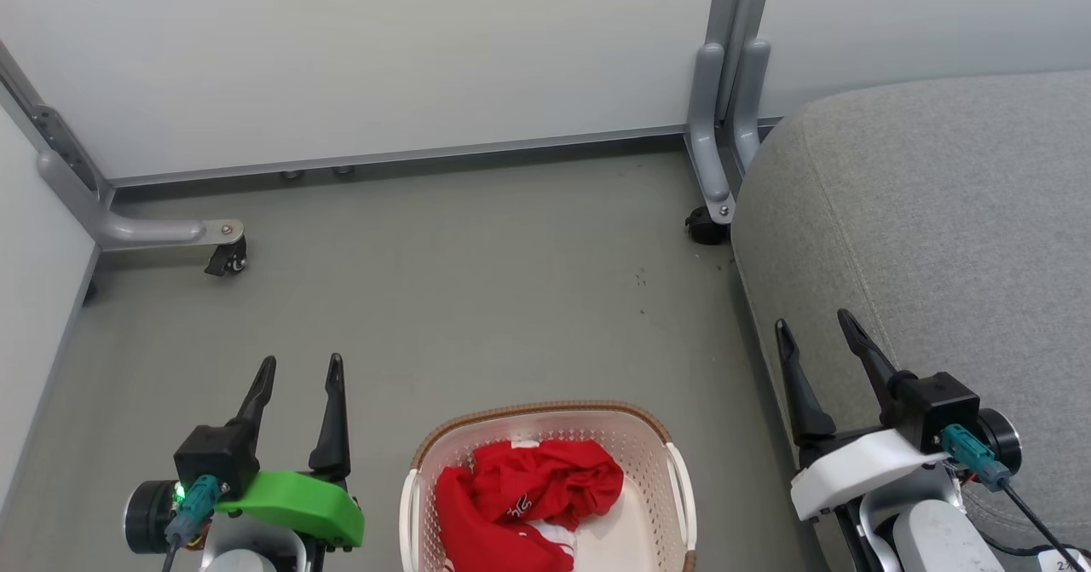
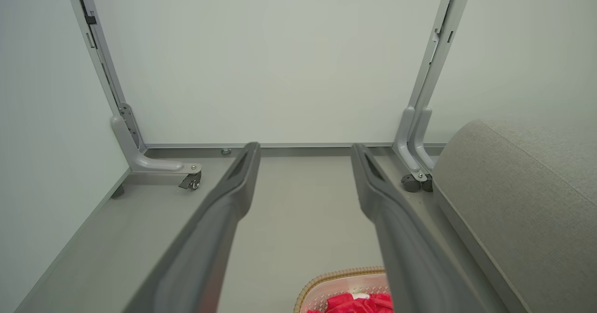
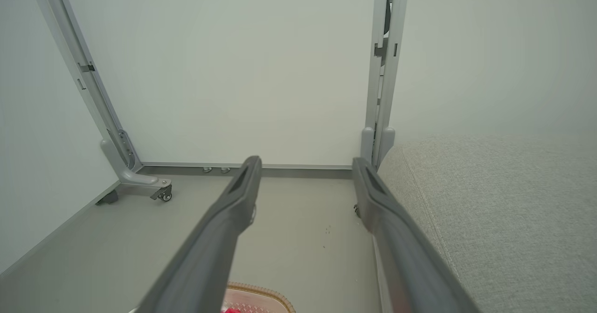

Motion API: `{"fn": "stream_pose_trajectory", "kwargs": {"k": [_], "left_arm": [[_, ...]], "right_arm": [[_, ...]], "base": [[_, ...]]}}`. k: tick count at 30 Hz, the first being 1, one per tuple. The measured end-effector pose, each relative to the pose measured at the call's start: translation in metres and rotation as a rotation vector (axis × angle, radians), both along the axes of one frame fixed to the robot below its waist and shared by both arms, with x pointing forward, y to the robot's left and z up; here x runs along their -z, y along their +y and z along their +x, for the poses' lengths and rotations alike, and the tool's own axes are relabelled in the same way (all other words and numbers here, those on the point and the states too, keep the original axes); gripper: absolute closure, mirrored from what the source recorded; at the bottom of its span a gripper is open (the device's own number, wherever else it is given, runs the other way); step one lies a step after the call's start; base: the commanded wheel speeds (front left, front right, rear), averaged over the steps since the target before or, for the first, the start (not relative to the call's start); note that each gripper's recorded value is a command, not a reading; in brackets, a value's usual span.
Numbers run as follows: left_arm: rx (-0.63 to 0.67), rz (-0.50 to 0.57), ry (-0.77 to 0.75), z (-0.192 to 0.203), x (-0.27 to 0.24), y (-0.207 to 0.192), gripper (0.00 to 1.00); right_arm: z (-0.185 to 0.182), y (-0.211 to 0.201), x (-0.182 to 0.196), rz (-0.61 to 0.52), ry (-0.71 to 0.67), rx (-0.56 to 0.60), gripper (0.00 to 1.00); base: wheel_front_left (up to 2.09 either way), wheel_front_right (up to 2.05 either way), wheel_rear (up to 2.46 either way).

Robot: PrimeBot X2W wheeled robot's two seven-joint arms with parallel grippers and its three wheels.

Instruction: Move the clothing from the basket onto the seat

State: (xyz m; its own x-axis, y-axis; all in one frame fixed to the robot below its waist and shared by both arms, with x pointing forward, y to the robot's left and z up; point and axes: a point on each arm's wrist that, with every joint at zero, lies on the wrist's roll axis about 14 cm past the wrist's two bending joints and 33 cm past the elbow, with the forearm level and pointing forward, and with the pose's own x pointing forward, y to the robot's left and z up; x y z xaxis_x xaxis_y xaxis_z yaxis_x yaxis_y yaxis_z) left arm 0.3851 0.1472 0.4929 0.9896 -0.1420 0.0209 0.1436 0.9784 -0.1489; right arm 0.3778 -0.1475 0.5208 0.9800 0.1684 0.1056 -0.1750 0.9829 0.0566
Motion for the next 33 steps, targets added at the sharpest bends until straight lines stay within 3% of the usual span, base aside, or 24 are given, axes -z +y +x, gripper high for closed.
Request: {"fn": "stream_pose_trajectory", "kwargs": {"k": [15, 33], "left_arm": [[0.005, 0.074, 0.005, -0.003, 0.008, 0.0, 0.0], [-0.015, 0.055, 0.024, -0.004, 0.013, 0.003, 0.0]], "right_arm": [[-0.003, 0.007, 0.0, -0.03, -0.02, -0.015, 0.0], [-0.002, 0.007, 0.001, -0.006, -0.015, -0.012, 0.0]], "base": [[0.0, 0.0, 0.0], [0.0, 0.0, 0.0]]}}
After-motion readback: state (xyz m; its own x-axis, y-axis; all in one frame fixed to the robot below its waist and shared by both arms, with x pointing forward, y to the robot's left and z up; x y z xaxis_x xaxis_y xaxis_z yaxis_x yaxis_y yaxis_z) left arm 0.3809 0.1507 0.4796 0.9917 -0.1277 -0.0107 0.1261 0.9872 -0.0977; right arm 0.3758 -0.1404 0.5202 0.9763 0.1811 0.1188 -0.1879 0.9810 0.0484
